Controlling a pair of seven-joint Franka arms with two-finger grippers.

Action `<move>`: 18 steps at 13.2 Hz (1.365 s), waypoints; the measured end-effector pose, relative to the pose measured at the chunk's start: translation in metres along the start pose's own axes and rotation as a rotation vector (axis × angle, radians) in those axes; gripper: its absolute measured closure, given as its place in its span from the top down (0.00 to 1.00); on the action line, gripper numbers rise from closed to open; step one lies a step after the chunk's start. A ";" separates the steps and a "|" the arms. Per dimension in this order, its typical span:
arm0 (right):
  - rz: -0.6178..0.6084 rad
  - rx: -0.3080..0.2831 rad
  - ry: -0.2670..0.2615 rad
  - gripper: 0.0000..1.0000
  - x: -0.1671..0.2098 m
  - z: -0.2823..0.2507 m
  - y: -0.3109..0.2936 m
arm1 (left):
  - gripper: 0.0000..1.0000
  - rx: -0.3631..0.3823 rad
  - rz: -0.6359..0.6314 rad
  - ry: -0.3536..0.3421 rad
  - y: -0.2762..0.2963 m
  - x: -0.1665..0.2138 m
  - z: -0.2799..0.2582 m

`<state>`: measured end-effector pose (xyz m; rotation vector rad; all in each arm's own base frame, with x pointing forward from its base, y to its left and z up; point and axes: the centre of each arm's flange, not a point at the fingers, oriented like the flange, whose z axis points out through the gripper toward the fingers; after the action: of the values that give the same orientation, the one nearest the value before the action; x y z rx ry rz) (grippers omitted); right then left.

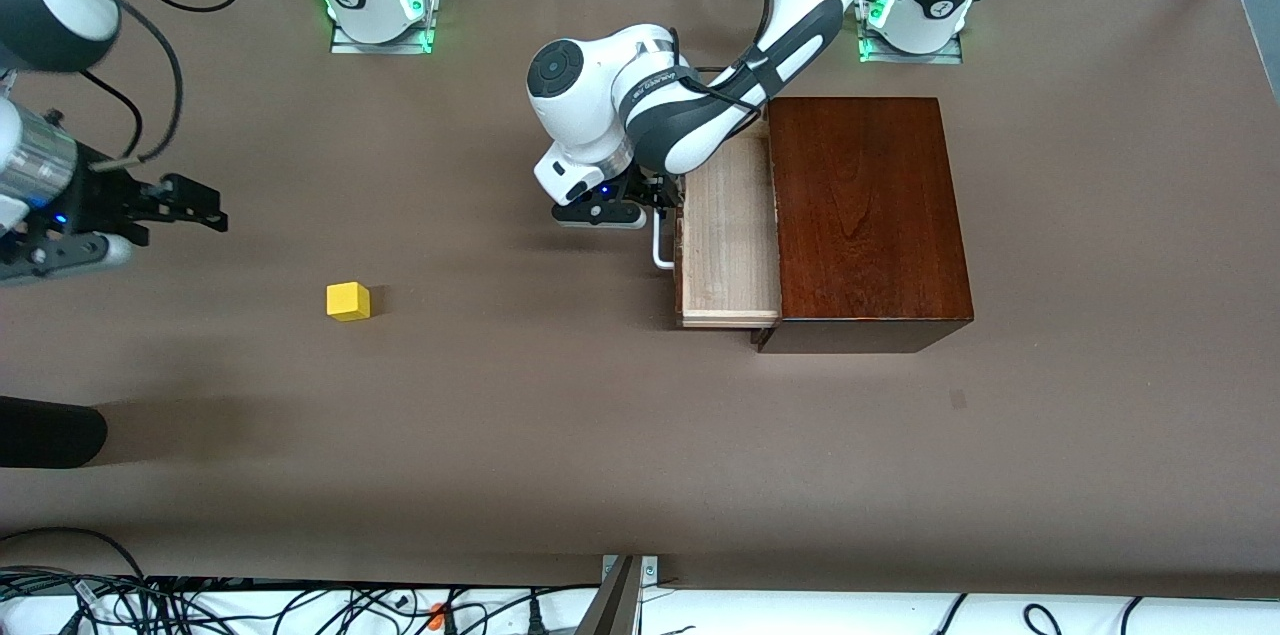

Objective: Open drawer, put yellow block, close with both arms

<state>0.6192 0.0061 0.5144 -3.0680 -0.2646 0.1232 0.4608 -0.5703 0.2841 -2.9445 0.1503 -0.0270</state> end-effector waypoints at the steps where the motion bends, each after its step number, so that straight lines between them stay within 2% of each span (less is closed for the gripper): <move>1: 0.001 0.005 -0.025 1.00 0.006 0.016 0.002 | 1.00 -0.007 -0.001 0.004 0.003 -0.001 -0.003; 3: 0.002 0.011 -0.057 1.00 0.020 0.051 0.005 | 1.00 -0.035 -0.005 0.020 0.008 0.001 -0.013; 5: 0.005 0.013 -0.063 1.00 0.032 0.090 0.009 | 1.00 -0.062 -0.015 0.027 0.010 0.004 -0.027; 9: 0.012 -0.004 0.013 1.00 0.034 0.185 0.013 | 1.00 -0.126 -0.083 -0.018 -0.022 0.025 -0.080; 11: 0.010 -0.006 0.017 1.00 0.028 0.224 0.011 | 1.00 -0.179 -0.106 -0.044 -0.074 0.041 -0.140; 14: -0.006 -0.006 0.018 1.00 0.032 0.253 -0.005 | 1.00 -0.196 -0.120 -0.077 -0.192 0.058 -0.218; 18: -0.020 -0.011 0.036 1.00 0.026 0.292 -0.015 | 1.00 -0.182 -0.121 -0.131 -0.334 0.073 -0.245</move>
<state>0.6171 0.0410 0.2228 -3.0743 -0.2943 0.0665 0.5596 -0.2983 0.5892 -3.1203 -0.0480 0.1706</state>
